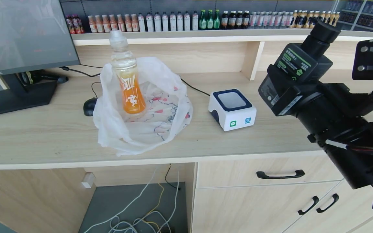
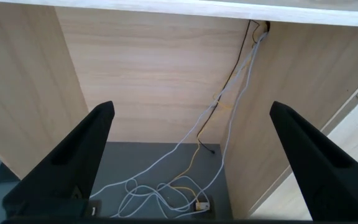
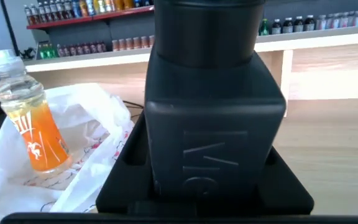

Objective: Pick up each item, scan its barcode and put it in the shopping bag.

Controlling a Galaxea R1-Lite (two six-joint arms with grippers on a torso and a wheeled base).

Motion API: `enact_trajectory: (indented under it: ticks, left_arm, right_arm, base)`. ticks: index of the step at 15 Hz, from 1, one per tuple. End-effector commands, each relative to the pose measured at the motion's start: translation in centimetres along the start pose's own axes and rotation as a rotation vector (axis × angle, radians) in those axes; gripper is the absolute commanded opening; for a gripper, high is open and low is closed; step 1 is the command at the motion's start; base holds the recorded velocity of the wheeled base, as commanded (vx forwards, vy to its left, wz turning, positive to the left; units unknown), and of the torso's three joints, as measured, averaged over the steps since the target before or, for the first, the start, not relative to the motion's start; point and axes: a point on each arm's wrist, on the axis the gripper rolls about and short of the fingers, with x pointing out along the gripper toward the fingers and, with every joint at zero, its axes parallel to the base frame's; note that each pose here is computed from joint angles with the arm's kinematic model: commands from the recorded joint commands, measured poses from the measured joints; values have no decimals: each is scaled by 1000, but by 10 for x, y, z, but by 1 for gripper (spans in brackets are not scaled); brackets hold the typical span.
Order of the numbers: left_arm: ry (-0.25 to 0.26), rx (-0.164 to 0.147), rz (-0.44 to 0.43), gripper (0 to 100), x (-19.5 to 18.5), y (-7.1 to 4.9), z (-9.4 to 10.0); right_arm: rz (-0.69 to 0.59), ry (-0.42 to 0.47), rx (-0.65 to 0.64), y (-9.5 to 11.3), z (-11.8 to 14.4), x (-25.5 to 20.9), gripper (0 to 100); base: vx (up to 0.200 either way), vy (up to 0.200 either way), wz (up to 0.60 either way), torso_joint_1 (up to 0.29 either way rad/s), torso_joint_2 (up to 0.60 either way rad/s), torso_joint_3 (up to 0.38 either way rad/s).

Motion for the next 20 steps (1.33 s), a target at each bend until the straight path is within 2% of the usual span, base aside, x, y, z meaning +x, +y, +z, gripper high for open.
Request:
enact_trajectory:
  ticks: [1, 4, 7, 11, 12, 14, 17, 20]
  left_arm:
    - [-2, 0, 0, 100, 0, 0, 0]
    - [-2, 0, 0, 100, 0, 0, 0]
    - [0, 0, 0, 100, 0, 0, 0]
    - [0, 0, 0, 100, 0, 0, 0]
    - [-2, 0, 0, 100, 0, 0, 0]
    - [0, 0, 0, 100, 0, 0, 0]
    - [0, 0, 0, 100, 0, 0, 0]
    - [0, 0, 0, 100, 0, 0, 0]
  right_arm:
    - [40, -7, -34, 15, -4, 9, 0]
    - [38, -81, -130, 31, -1, 41, 0]
    - [28, -83, -236, 36, -9, 61, 0]
    - [55, -86, -434, 25, -23, 71, 0]
    - [103, -93, -484, 24, -32, 74, 0]
    - [122, -79, -508, 22, -45, 78, 0]
    - [148, -103, -591, 7, -54, 90, 0]
    - [215, -163, -665, -6, -59, 95, 0]
  base:
    - [0, 0, 0, 0, 0, 0]
    - [0, 0, 0, 0, 0, 0]
    - [0, 0, 0, 0, 0, 0]
    - [0, 0, 0, 0, 0, 0]
    - [0, 0, 0, 0, 0, 0]
    - [0, 0, 0, 0, 0, 0]
    - [0, 0, 0, 0, 0, 0]
    - [0, 0, 0, 0, 0, 0]
